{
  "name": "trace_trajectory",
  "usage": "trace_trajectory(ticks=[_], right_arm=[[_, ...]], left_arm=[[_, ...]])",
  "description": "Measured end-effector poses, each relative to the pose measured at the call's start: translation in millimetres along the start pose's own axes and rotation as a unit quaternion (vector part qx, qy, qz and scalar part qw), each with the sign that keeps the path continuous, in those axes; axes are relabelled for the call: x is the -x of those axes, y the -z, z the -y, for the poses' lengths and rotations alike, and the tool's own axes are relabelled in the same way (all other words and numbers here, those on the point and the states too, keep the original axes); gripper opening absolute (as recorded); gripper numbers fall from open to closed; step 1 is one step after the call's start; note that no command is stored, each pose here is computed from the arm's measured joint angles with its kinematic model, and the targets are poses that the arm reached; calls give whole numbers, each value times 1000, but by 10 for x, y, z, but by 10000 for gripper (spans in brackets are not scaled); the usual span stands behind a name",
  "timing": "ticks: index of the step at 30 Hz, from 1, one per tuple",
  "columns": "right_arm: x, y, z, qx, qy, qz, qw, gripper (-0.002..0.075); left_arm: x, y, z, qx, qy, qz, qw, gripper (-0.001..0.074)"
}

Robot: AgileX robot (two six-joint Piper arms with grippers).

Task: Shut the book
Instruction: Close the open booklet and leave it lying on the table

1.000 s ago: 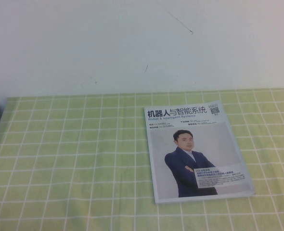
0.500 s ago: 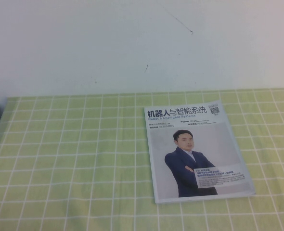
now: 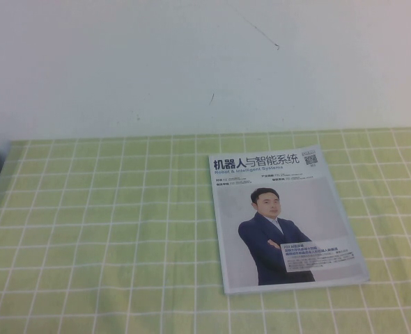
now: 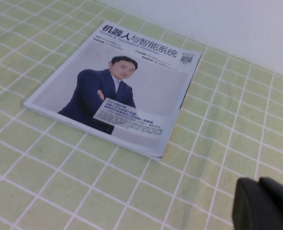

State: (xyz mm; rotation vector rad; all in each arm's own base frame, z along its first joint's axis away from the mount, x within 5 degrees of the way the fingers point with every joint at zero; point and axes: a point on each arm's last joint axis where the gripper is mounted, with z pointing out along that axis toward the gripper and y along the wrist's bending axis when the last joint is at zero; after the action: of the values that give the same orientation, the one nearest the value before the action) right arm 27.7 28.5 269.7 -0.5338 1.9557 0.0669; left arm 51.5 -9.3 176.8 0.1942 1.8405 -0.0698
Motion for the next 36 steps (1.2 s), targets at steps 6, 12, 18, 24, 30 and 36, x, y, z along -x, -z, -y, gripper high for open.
trace_trajectory(ticks=[6, 12, 18, 24, 30, 36], right_arm=[[0, 0, 0, 0, 0, 0, 1000, -4], [0, 0, 0, 0, 0, 0, 1000, -4], [0, 0, 0, 0, 0, 0, 1000, -4], [-69, -39, 77, -61, -10, 25, 998, -4], [-443, -135, 290, -229, -102, 27, 968, -4], [-965, -480, 269, -242, -133, -22, 961, -4]], left_arm=[[0, 0, 0, 0, 0, 0, 1000, -4], [0, 0, 0, 0, 0, 0, 1000, -4], [0, 0, 0, 0, 0, 0, 1000, -4], [0, 0, 0, 0, 0, 0, 1000, -4], [0, 0, 0, 0, 1, 0, 1000, -4], [0, 0, 0, 0, 1, 0, 1000, -4]])
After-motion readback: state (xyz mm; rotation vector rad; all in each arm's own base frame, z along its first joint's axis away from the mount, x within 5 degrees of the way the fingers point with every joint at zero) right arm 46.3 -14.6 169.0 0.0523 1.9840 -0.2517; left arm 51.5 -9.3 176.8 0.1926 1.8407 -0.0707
